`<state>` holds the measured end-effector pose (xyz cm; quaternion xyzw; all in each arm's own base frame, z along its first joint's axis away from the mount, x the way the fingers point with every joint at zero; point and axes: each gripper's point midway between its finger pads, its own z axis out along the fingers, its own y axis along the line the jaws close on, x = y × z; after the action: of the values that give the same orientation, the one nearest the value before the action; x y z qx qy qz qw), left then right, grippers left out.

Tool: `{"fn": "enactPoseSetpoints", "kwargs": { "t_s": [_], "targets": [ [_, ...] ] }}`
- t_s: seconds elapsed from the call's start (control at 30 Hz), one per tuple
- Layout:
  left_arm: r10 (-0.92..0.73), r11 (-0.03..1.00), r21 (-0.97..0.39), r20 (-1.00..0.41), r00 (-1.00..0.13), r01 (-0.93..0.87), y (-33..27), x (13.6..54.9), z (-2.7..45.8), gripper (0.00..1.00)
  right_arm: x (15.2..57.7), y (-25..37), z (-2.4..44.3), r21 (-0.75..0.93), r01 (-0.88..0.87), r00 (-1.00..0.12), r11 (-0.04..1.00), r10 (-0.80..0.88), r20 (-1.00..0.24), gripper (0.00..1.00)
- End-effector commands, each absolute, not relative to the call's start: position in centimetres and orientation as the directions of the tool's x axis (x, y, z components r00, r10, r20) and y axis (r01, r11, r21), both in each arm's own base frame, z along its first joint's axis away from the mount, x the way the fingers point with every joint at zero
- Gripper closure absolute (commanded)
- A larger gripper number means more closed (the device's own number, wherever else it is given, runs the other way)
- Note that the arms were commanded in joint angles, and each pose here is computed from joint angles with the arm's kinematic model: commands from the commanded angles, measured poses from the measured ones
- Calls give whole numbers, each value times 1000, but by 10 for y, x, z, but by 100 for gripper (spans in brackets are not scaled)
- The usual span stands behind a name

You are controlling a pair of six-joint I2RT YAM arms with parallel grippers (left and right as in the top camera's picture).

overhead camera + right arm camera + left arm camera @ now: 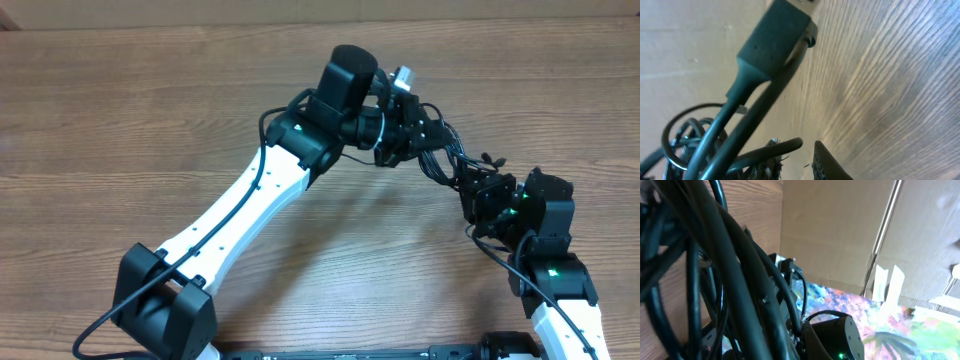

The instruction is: Untangle cables

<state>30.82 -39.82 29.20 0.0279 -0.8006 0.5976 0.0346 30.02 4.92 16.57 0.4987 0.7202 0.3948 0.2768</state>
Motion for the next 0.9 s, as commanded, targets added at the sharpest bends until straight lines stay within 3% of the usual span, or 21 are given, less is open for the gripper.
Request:
{"fn": "enactPoseSetpoints", "kwargs": {
  "t_s": [0.0, 0.13, 0.63, 0.87],
  "targets": [
    [17, 245, -968, 60, -998, -54, -400, 299, 319, 96, 308, 43, 179, 866, 483, -289, 129, 957, 19, 79],
    [12, 245, -967, 73, -997, -68, -400, 299, 319, 96, 310, 40, 181, 868, 488, -252, 87, 967, 45, 79],
    [-22, 194, -974, 118, -993, -120, -405, 305, 334, 96, 311, 34, 180, 797, 538, -29, -275, 939, 344, 78],
    [-15, 194, -974, 119, -993, -119, -406, 303, 334, 96, 316, 28, 187, 801, 501, 17, -329, 929, 370, 78]
  ]
}}
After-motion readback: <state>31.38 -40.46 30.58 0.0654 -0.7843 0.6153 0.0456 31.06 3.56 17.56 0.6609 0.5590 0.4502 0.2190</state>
